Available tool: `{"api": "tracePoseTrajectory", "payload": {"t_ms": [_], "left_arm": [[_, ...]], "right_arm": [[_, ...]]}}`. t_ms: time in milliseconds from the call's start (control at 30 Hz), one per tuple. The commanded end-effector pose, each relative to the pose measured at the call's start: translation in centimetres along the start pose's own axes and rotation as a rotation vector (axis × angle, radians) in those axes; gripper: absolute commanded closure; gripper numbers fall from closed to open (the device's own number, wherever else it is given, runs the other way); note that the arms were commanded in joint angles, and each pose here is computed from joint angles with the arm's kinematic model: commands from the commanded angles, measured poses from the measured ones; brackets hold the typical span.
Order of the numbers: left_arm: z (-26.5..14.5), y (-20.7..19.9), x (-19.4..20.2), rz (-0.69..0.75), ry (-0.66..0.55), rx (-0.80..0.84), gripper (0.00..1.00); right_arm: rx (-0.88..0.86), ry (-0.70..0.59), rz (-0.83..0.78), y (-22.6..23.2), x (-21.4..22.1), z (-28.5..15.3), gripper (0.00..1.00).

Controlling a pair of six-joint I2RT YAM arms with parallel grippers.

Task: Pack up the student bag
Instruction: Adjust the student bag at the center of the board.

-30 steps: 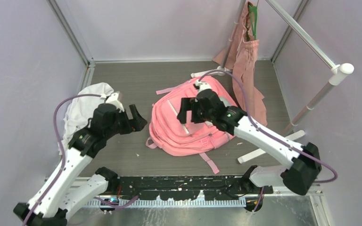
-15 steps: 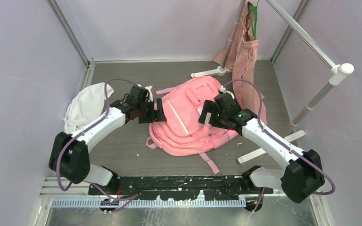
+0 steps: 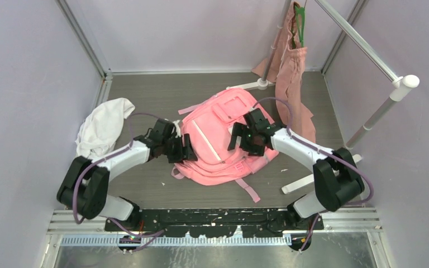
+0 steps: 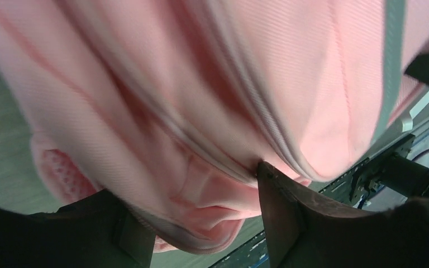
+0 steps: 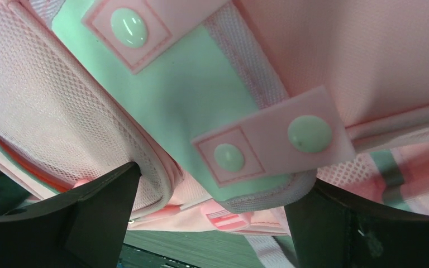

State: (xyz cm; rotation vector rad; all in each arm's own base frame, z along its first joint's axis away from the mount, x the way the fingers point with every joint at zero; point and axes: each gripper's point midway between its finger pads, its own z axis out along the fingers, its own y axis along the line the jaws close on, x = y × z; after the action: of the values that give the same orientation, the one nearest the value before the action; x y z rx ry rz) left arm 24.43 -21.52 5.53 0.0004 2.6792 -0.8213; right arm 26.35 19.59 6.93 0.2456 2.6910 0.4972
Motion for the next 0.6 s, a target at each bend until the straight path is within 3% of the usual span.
{"api": "tracePoseTrajectory", "payload": {"t_ms": [0, 133, 267, 400, 567], "left_arm": [[-1.7, -2.2, 5.2, -0.020, 0.047, 0.059, 0.37], [-3.2, -4.5, 8.9, 0.015, 0.037, 0.083, 0.35], [-5.6, -8.0, 9.9, 0.064, -0.018, 0.181, 0.35], [-11.2, -10.7, 6.5, 0.180, -0.183, 0.233, 0.27], [-17.3, -6.5, -0.2, 0.183, -0.533, -0.029, 0.01]], "right_arm": [[-0.075, -0.021, -0.051, 3.2, -2.6, 2.5, 0.00], [-0.133, -0.015, -0.083, 5.7, -4.3, 3.3, 0.00], [-0.116, -0.104, -0.095, 6.6, -7.1, 2.0, 0.00], [-0.157, -0.240, -0.108, 6.9, -8.5, -1.4, 0.00], [-0.205, -0.286, -0.161, 6.6, -7.1, -5.9, 0.00]]}}
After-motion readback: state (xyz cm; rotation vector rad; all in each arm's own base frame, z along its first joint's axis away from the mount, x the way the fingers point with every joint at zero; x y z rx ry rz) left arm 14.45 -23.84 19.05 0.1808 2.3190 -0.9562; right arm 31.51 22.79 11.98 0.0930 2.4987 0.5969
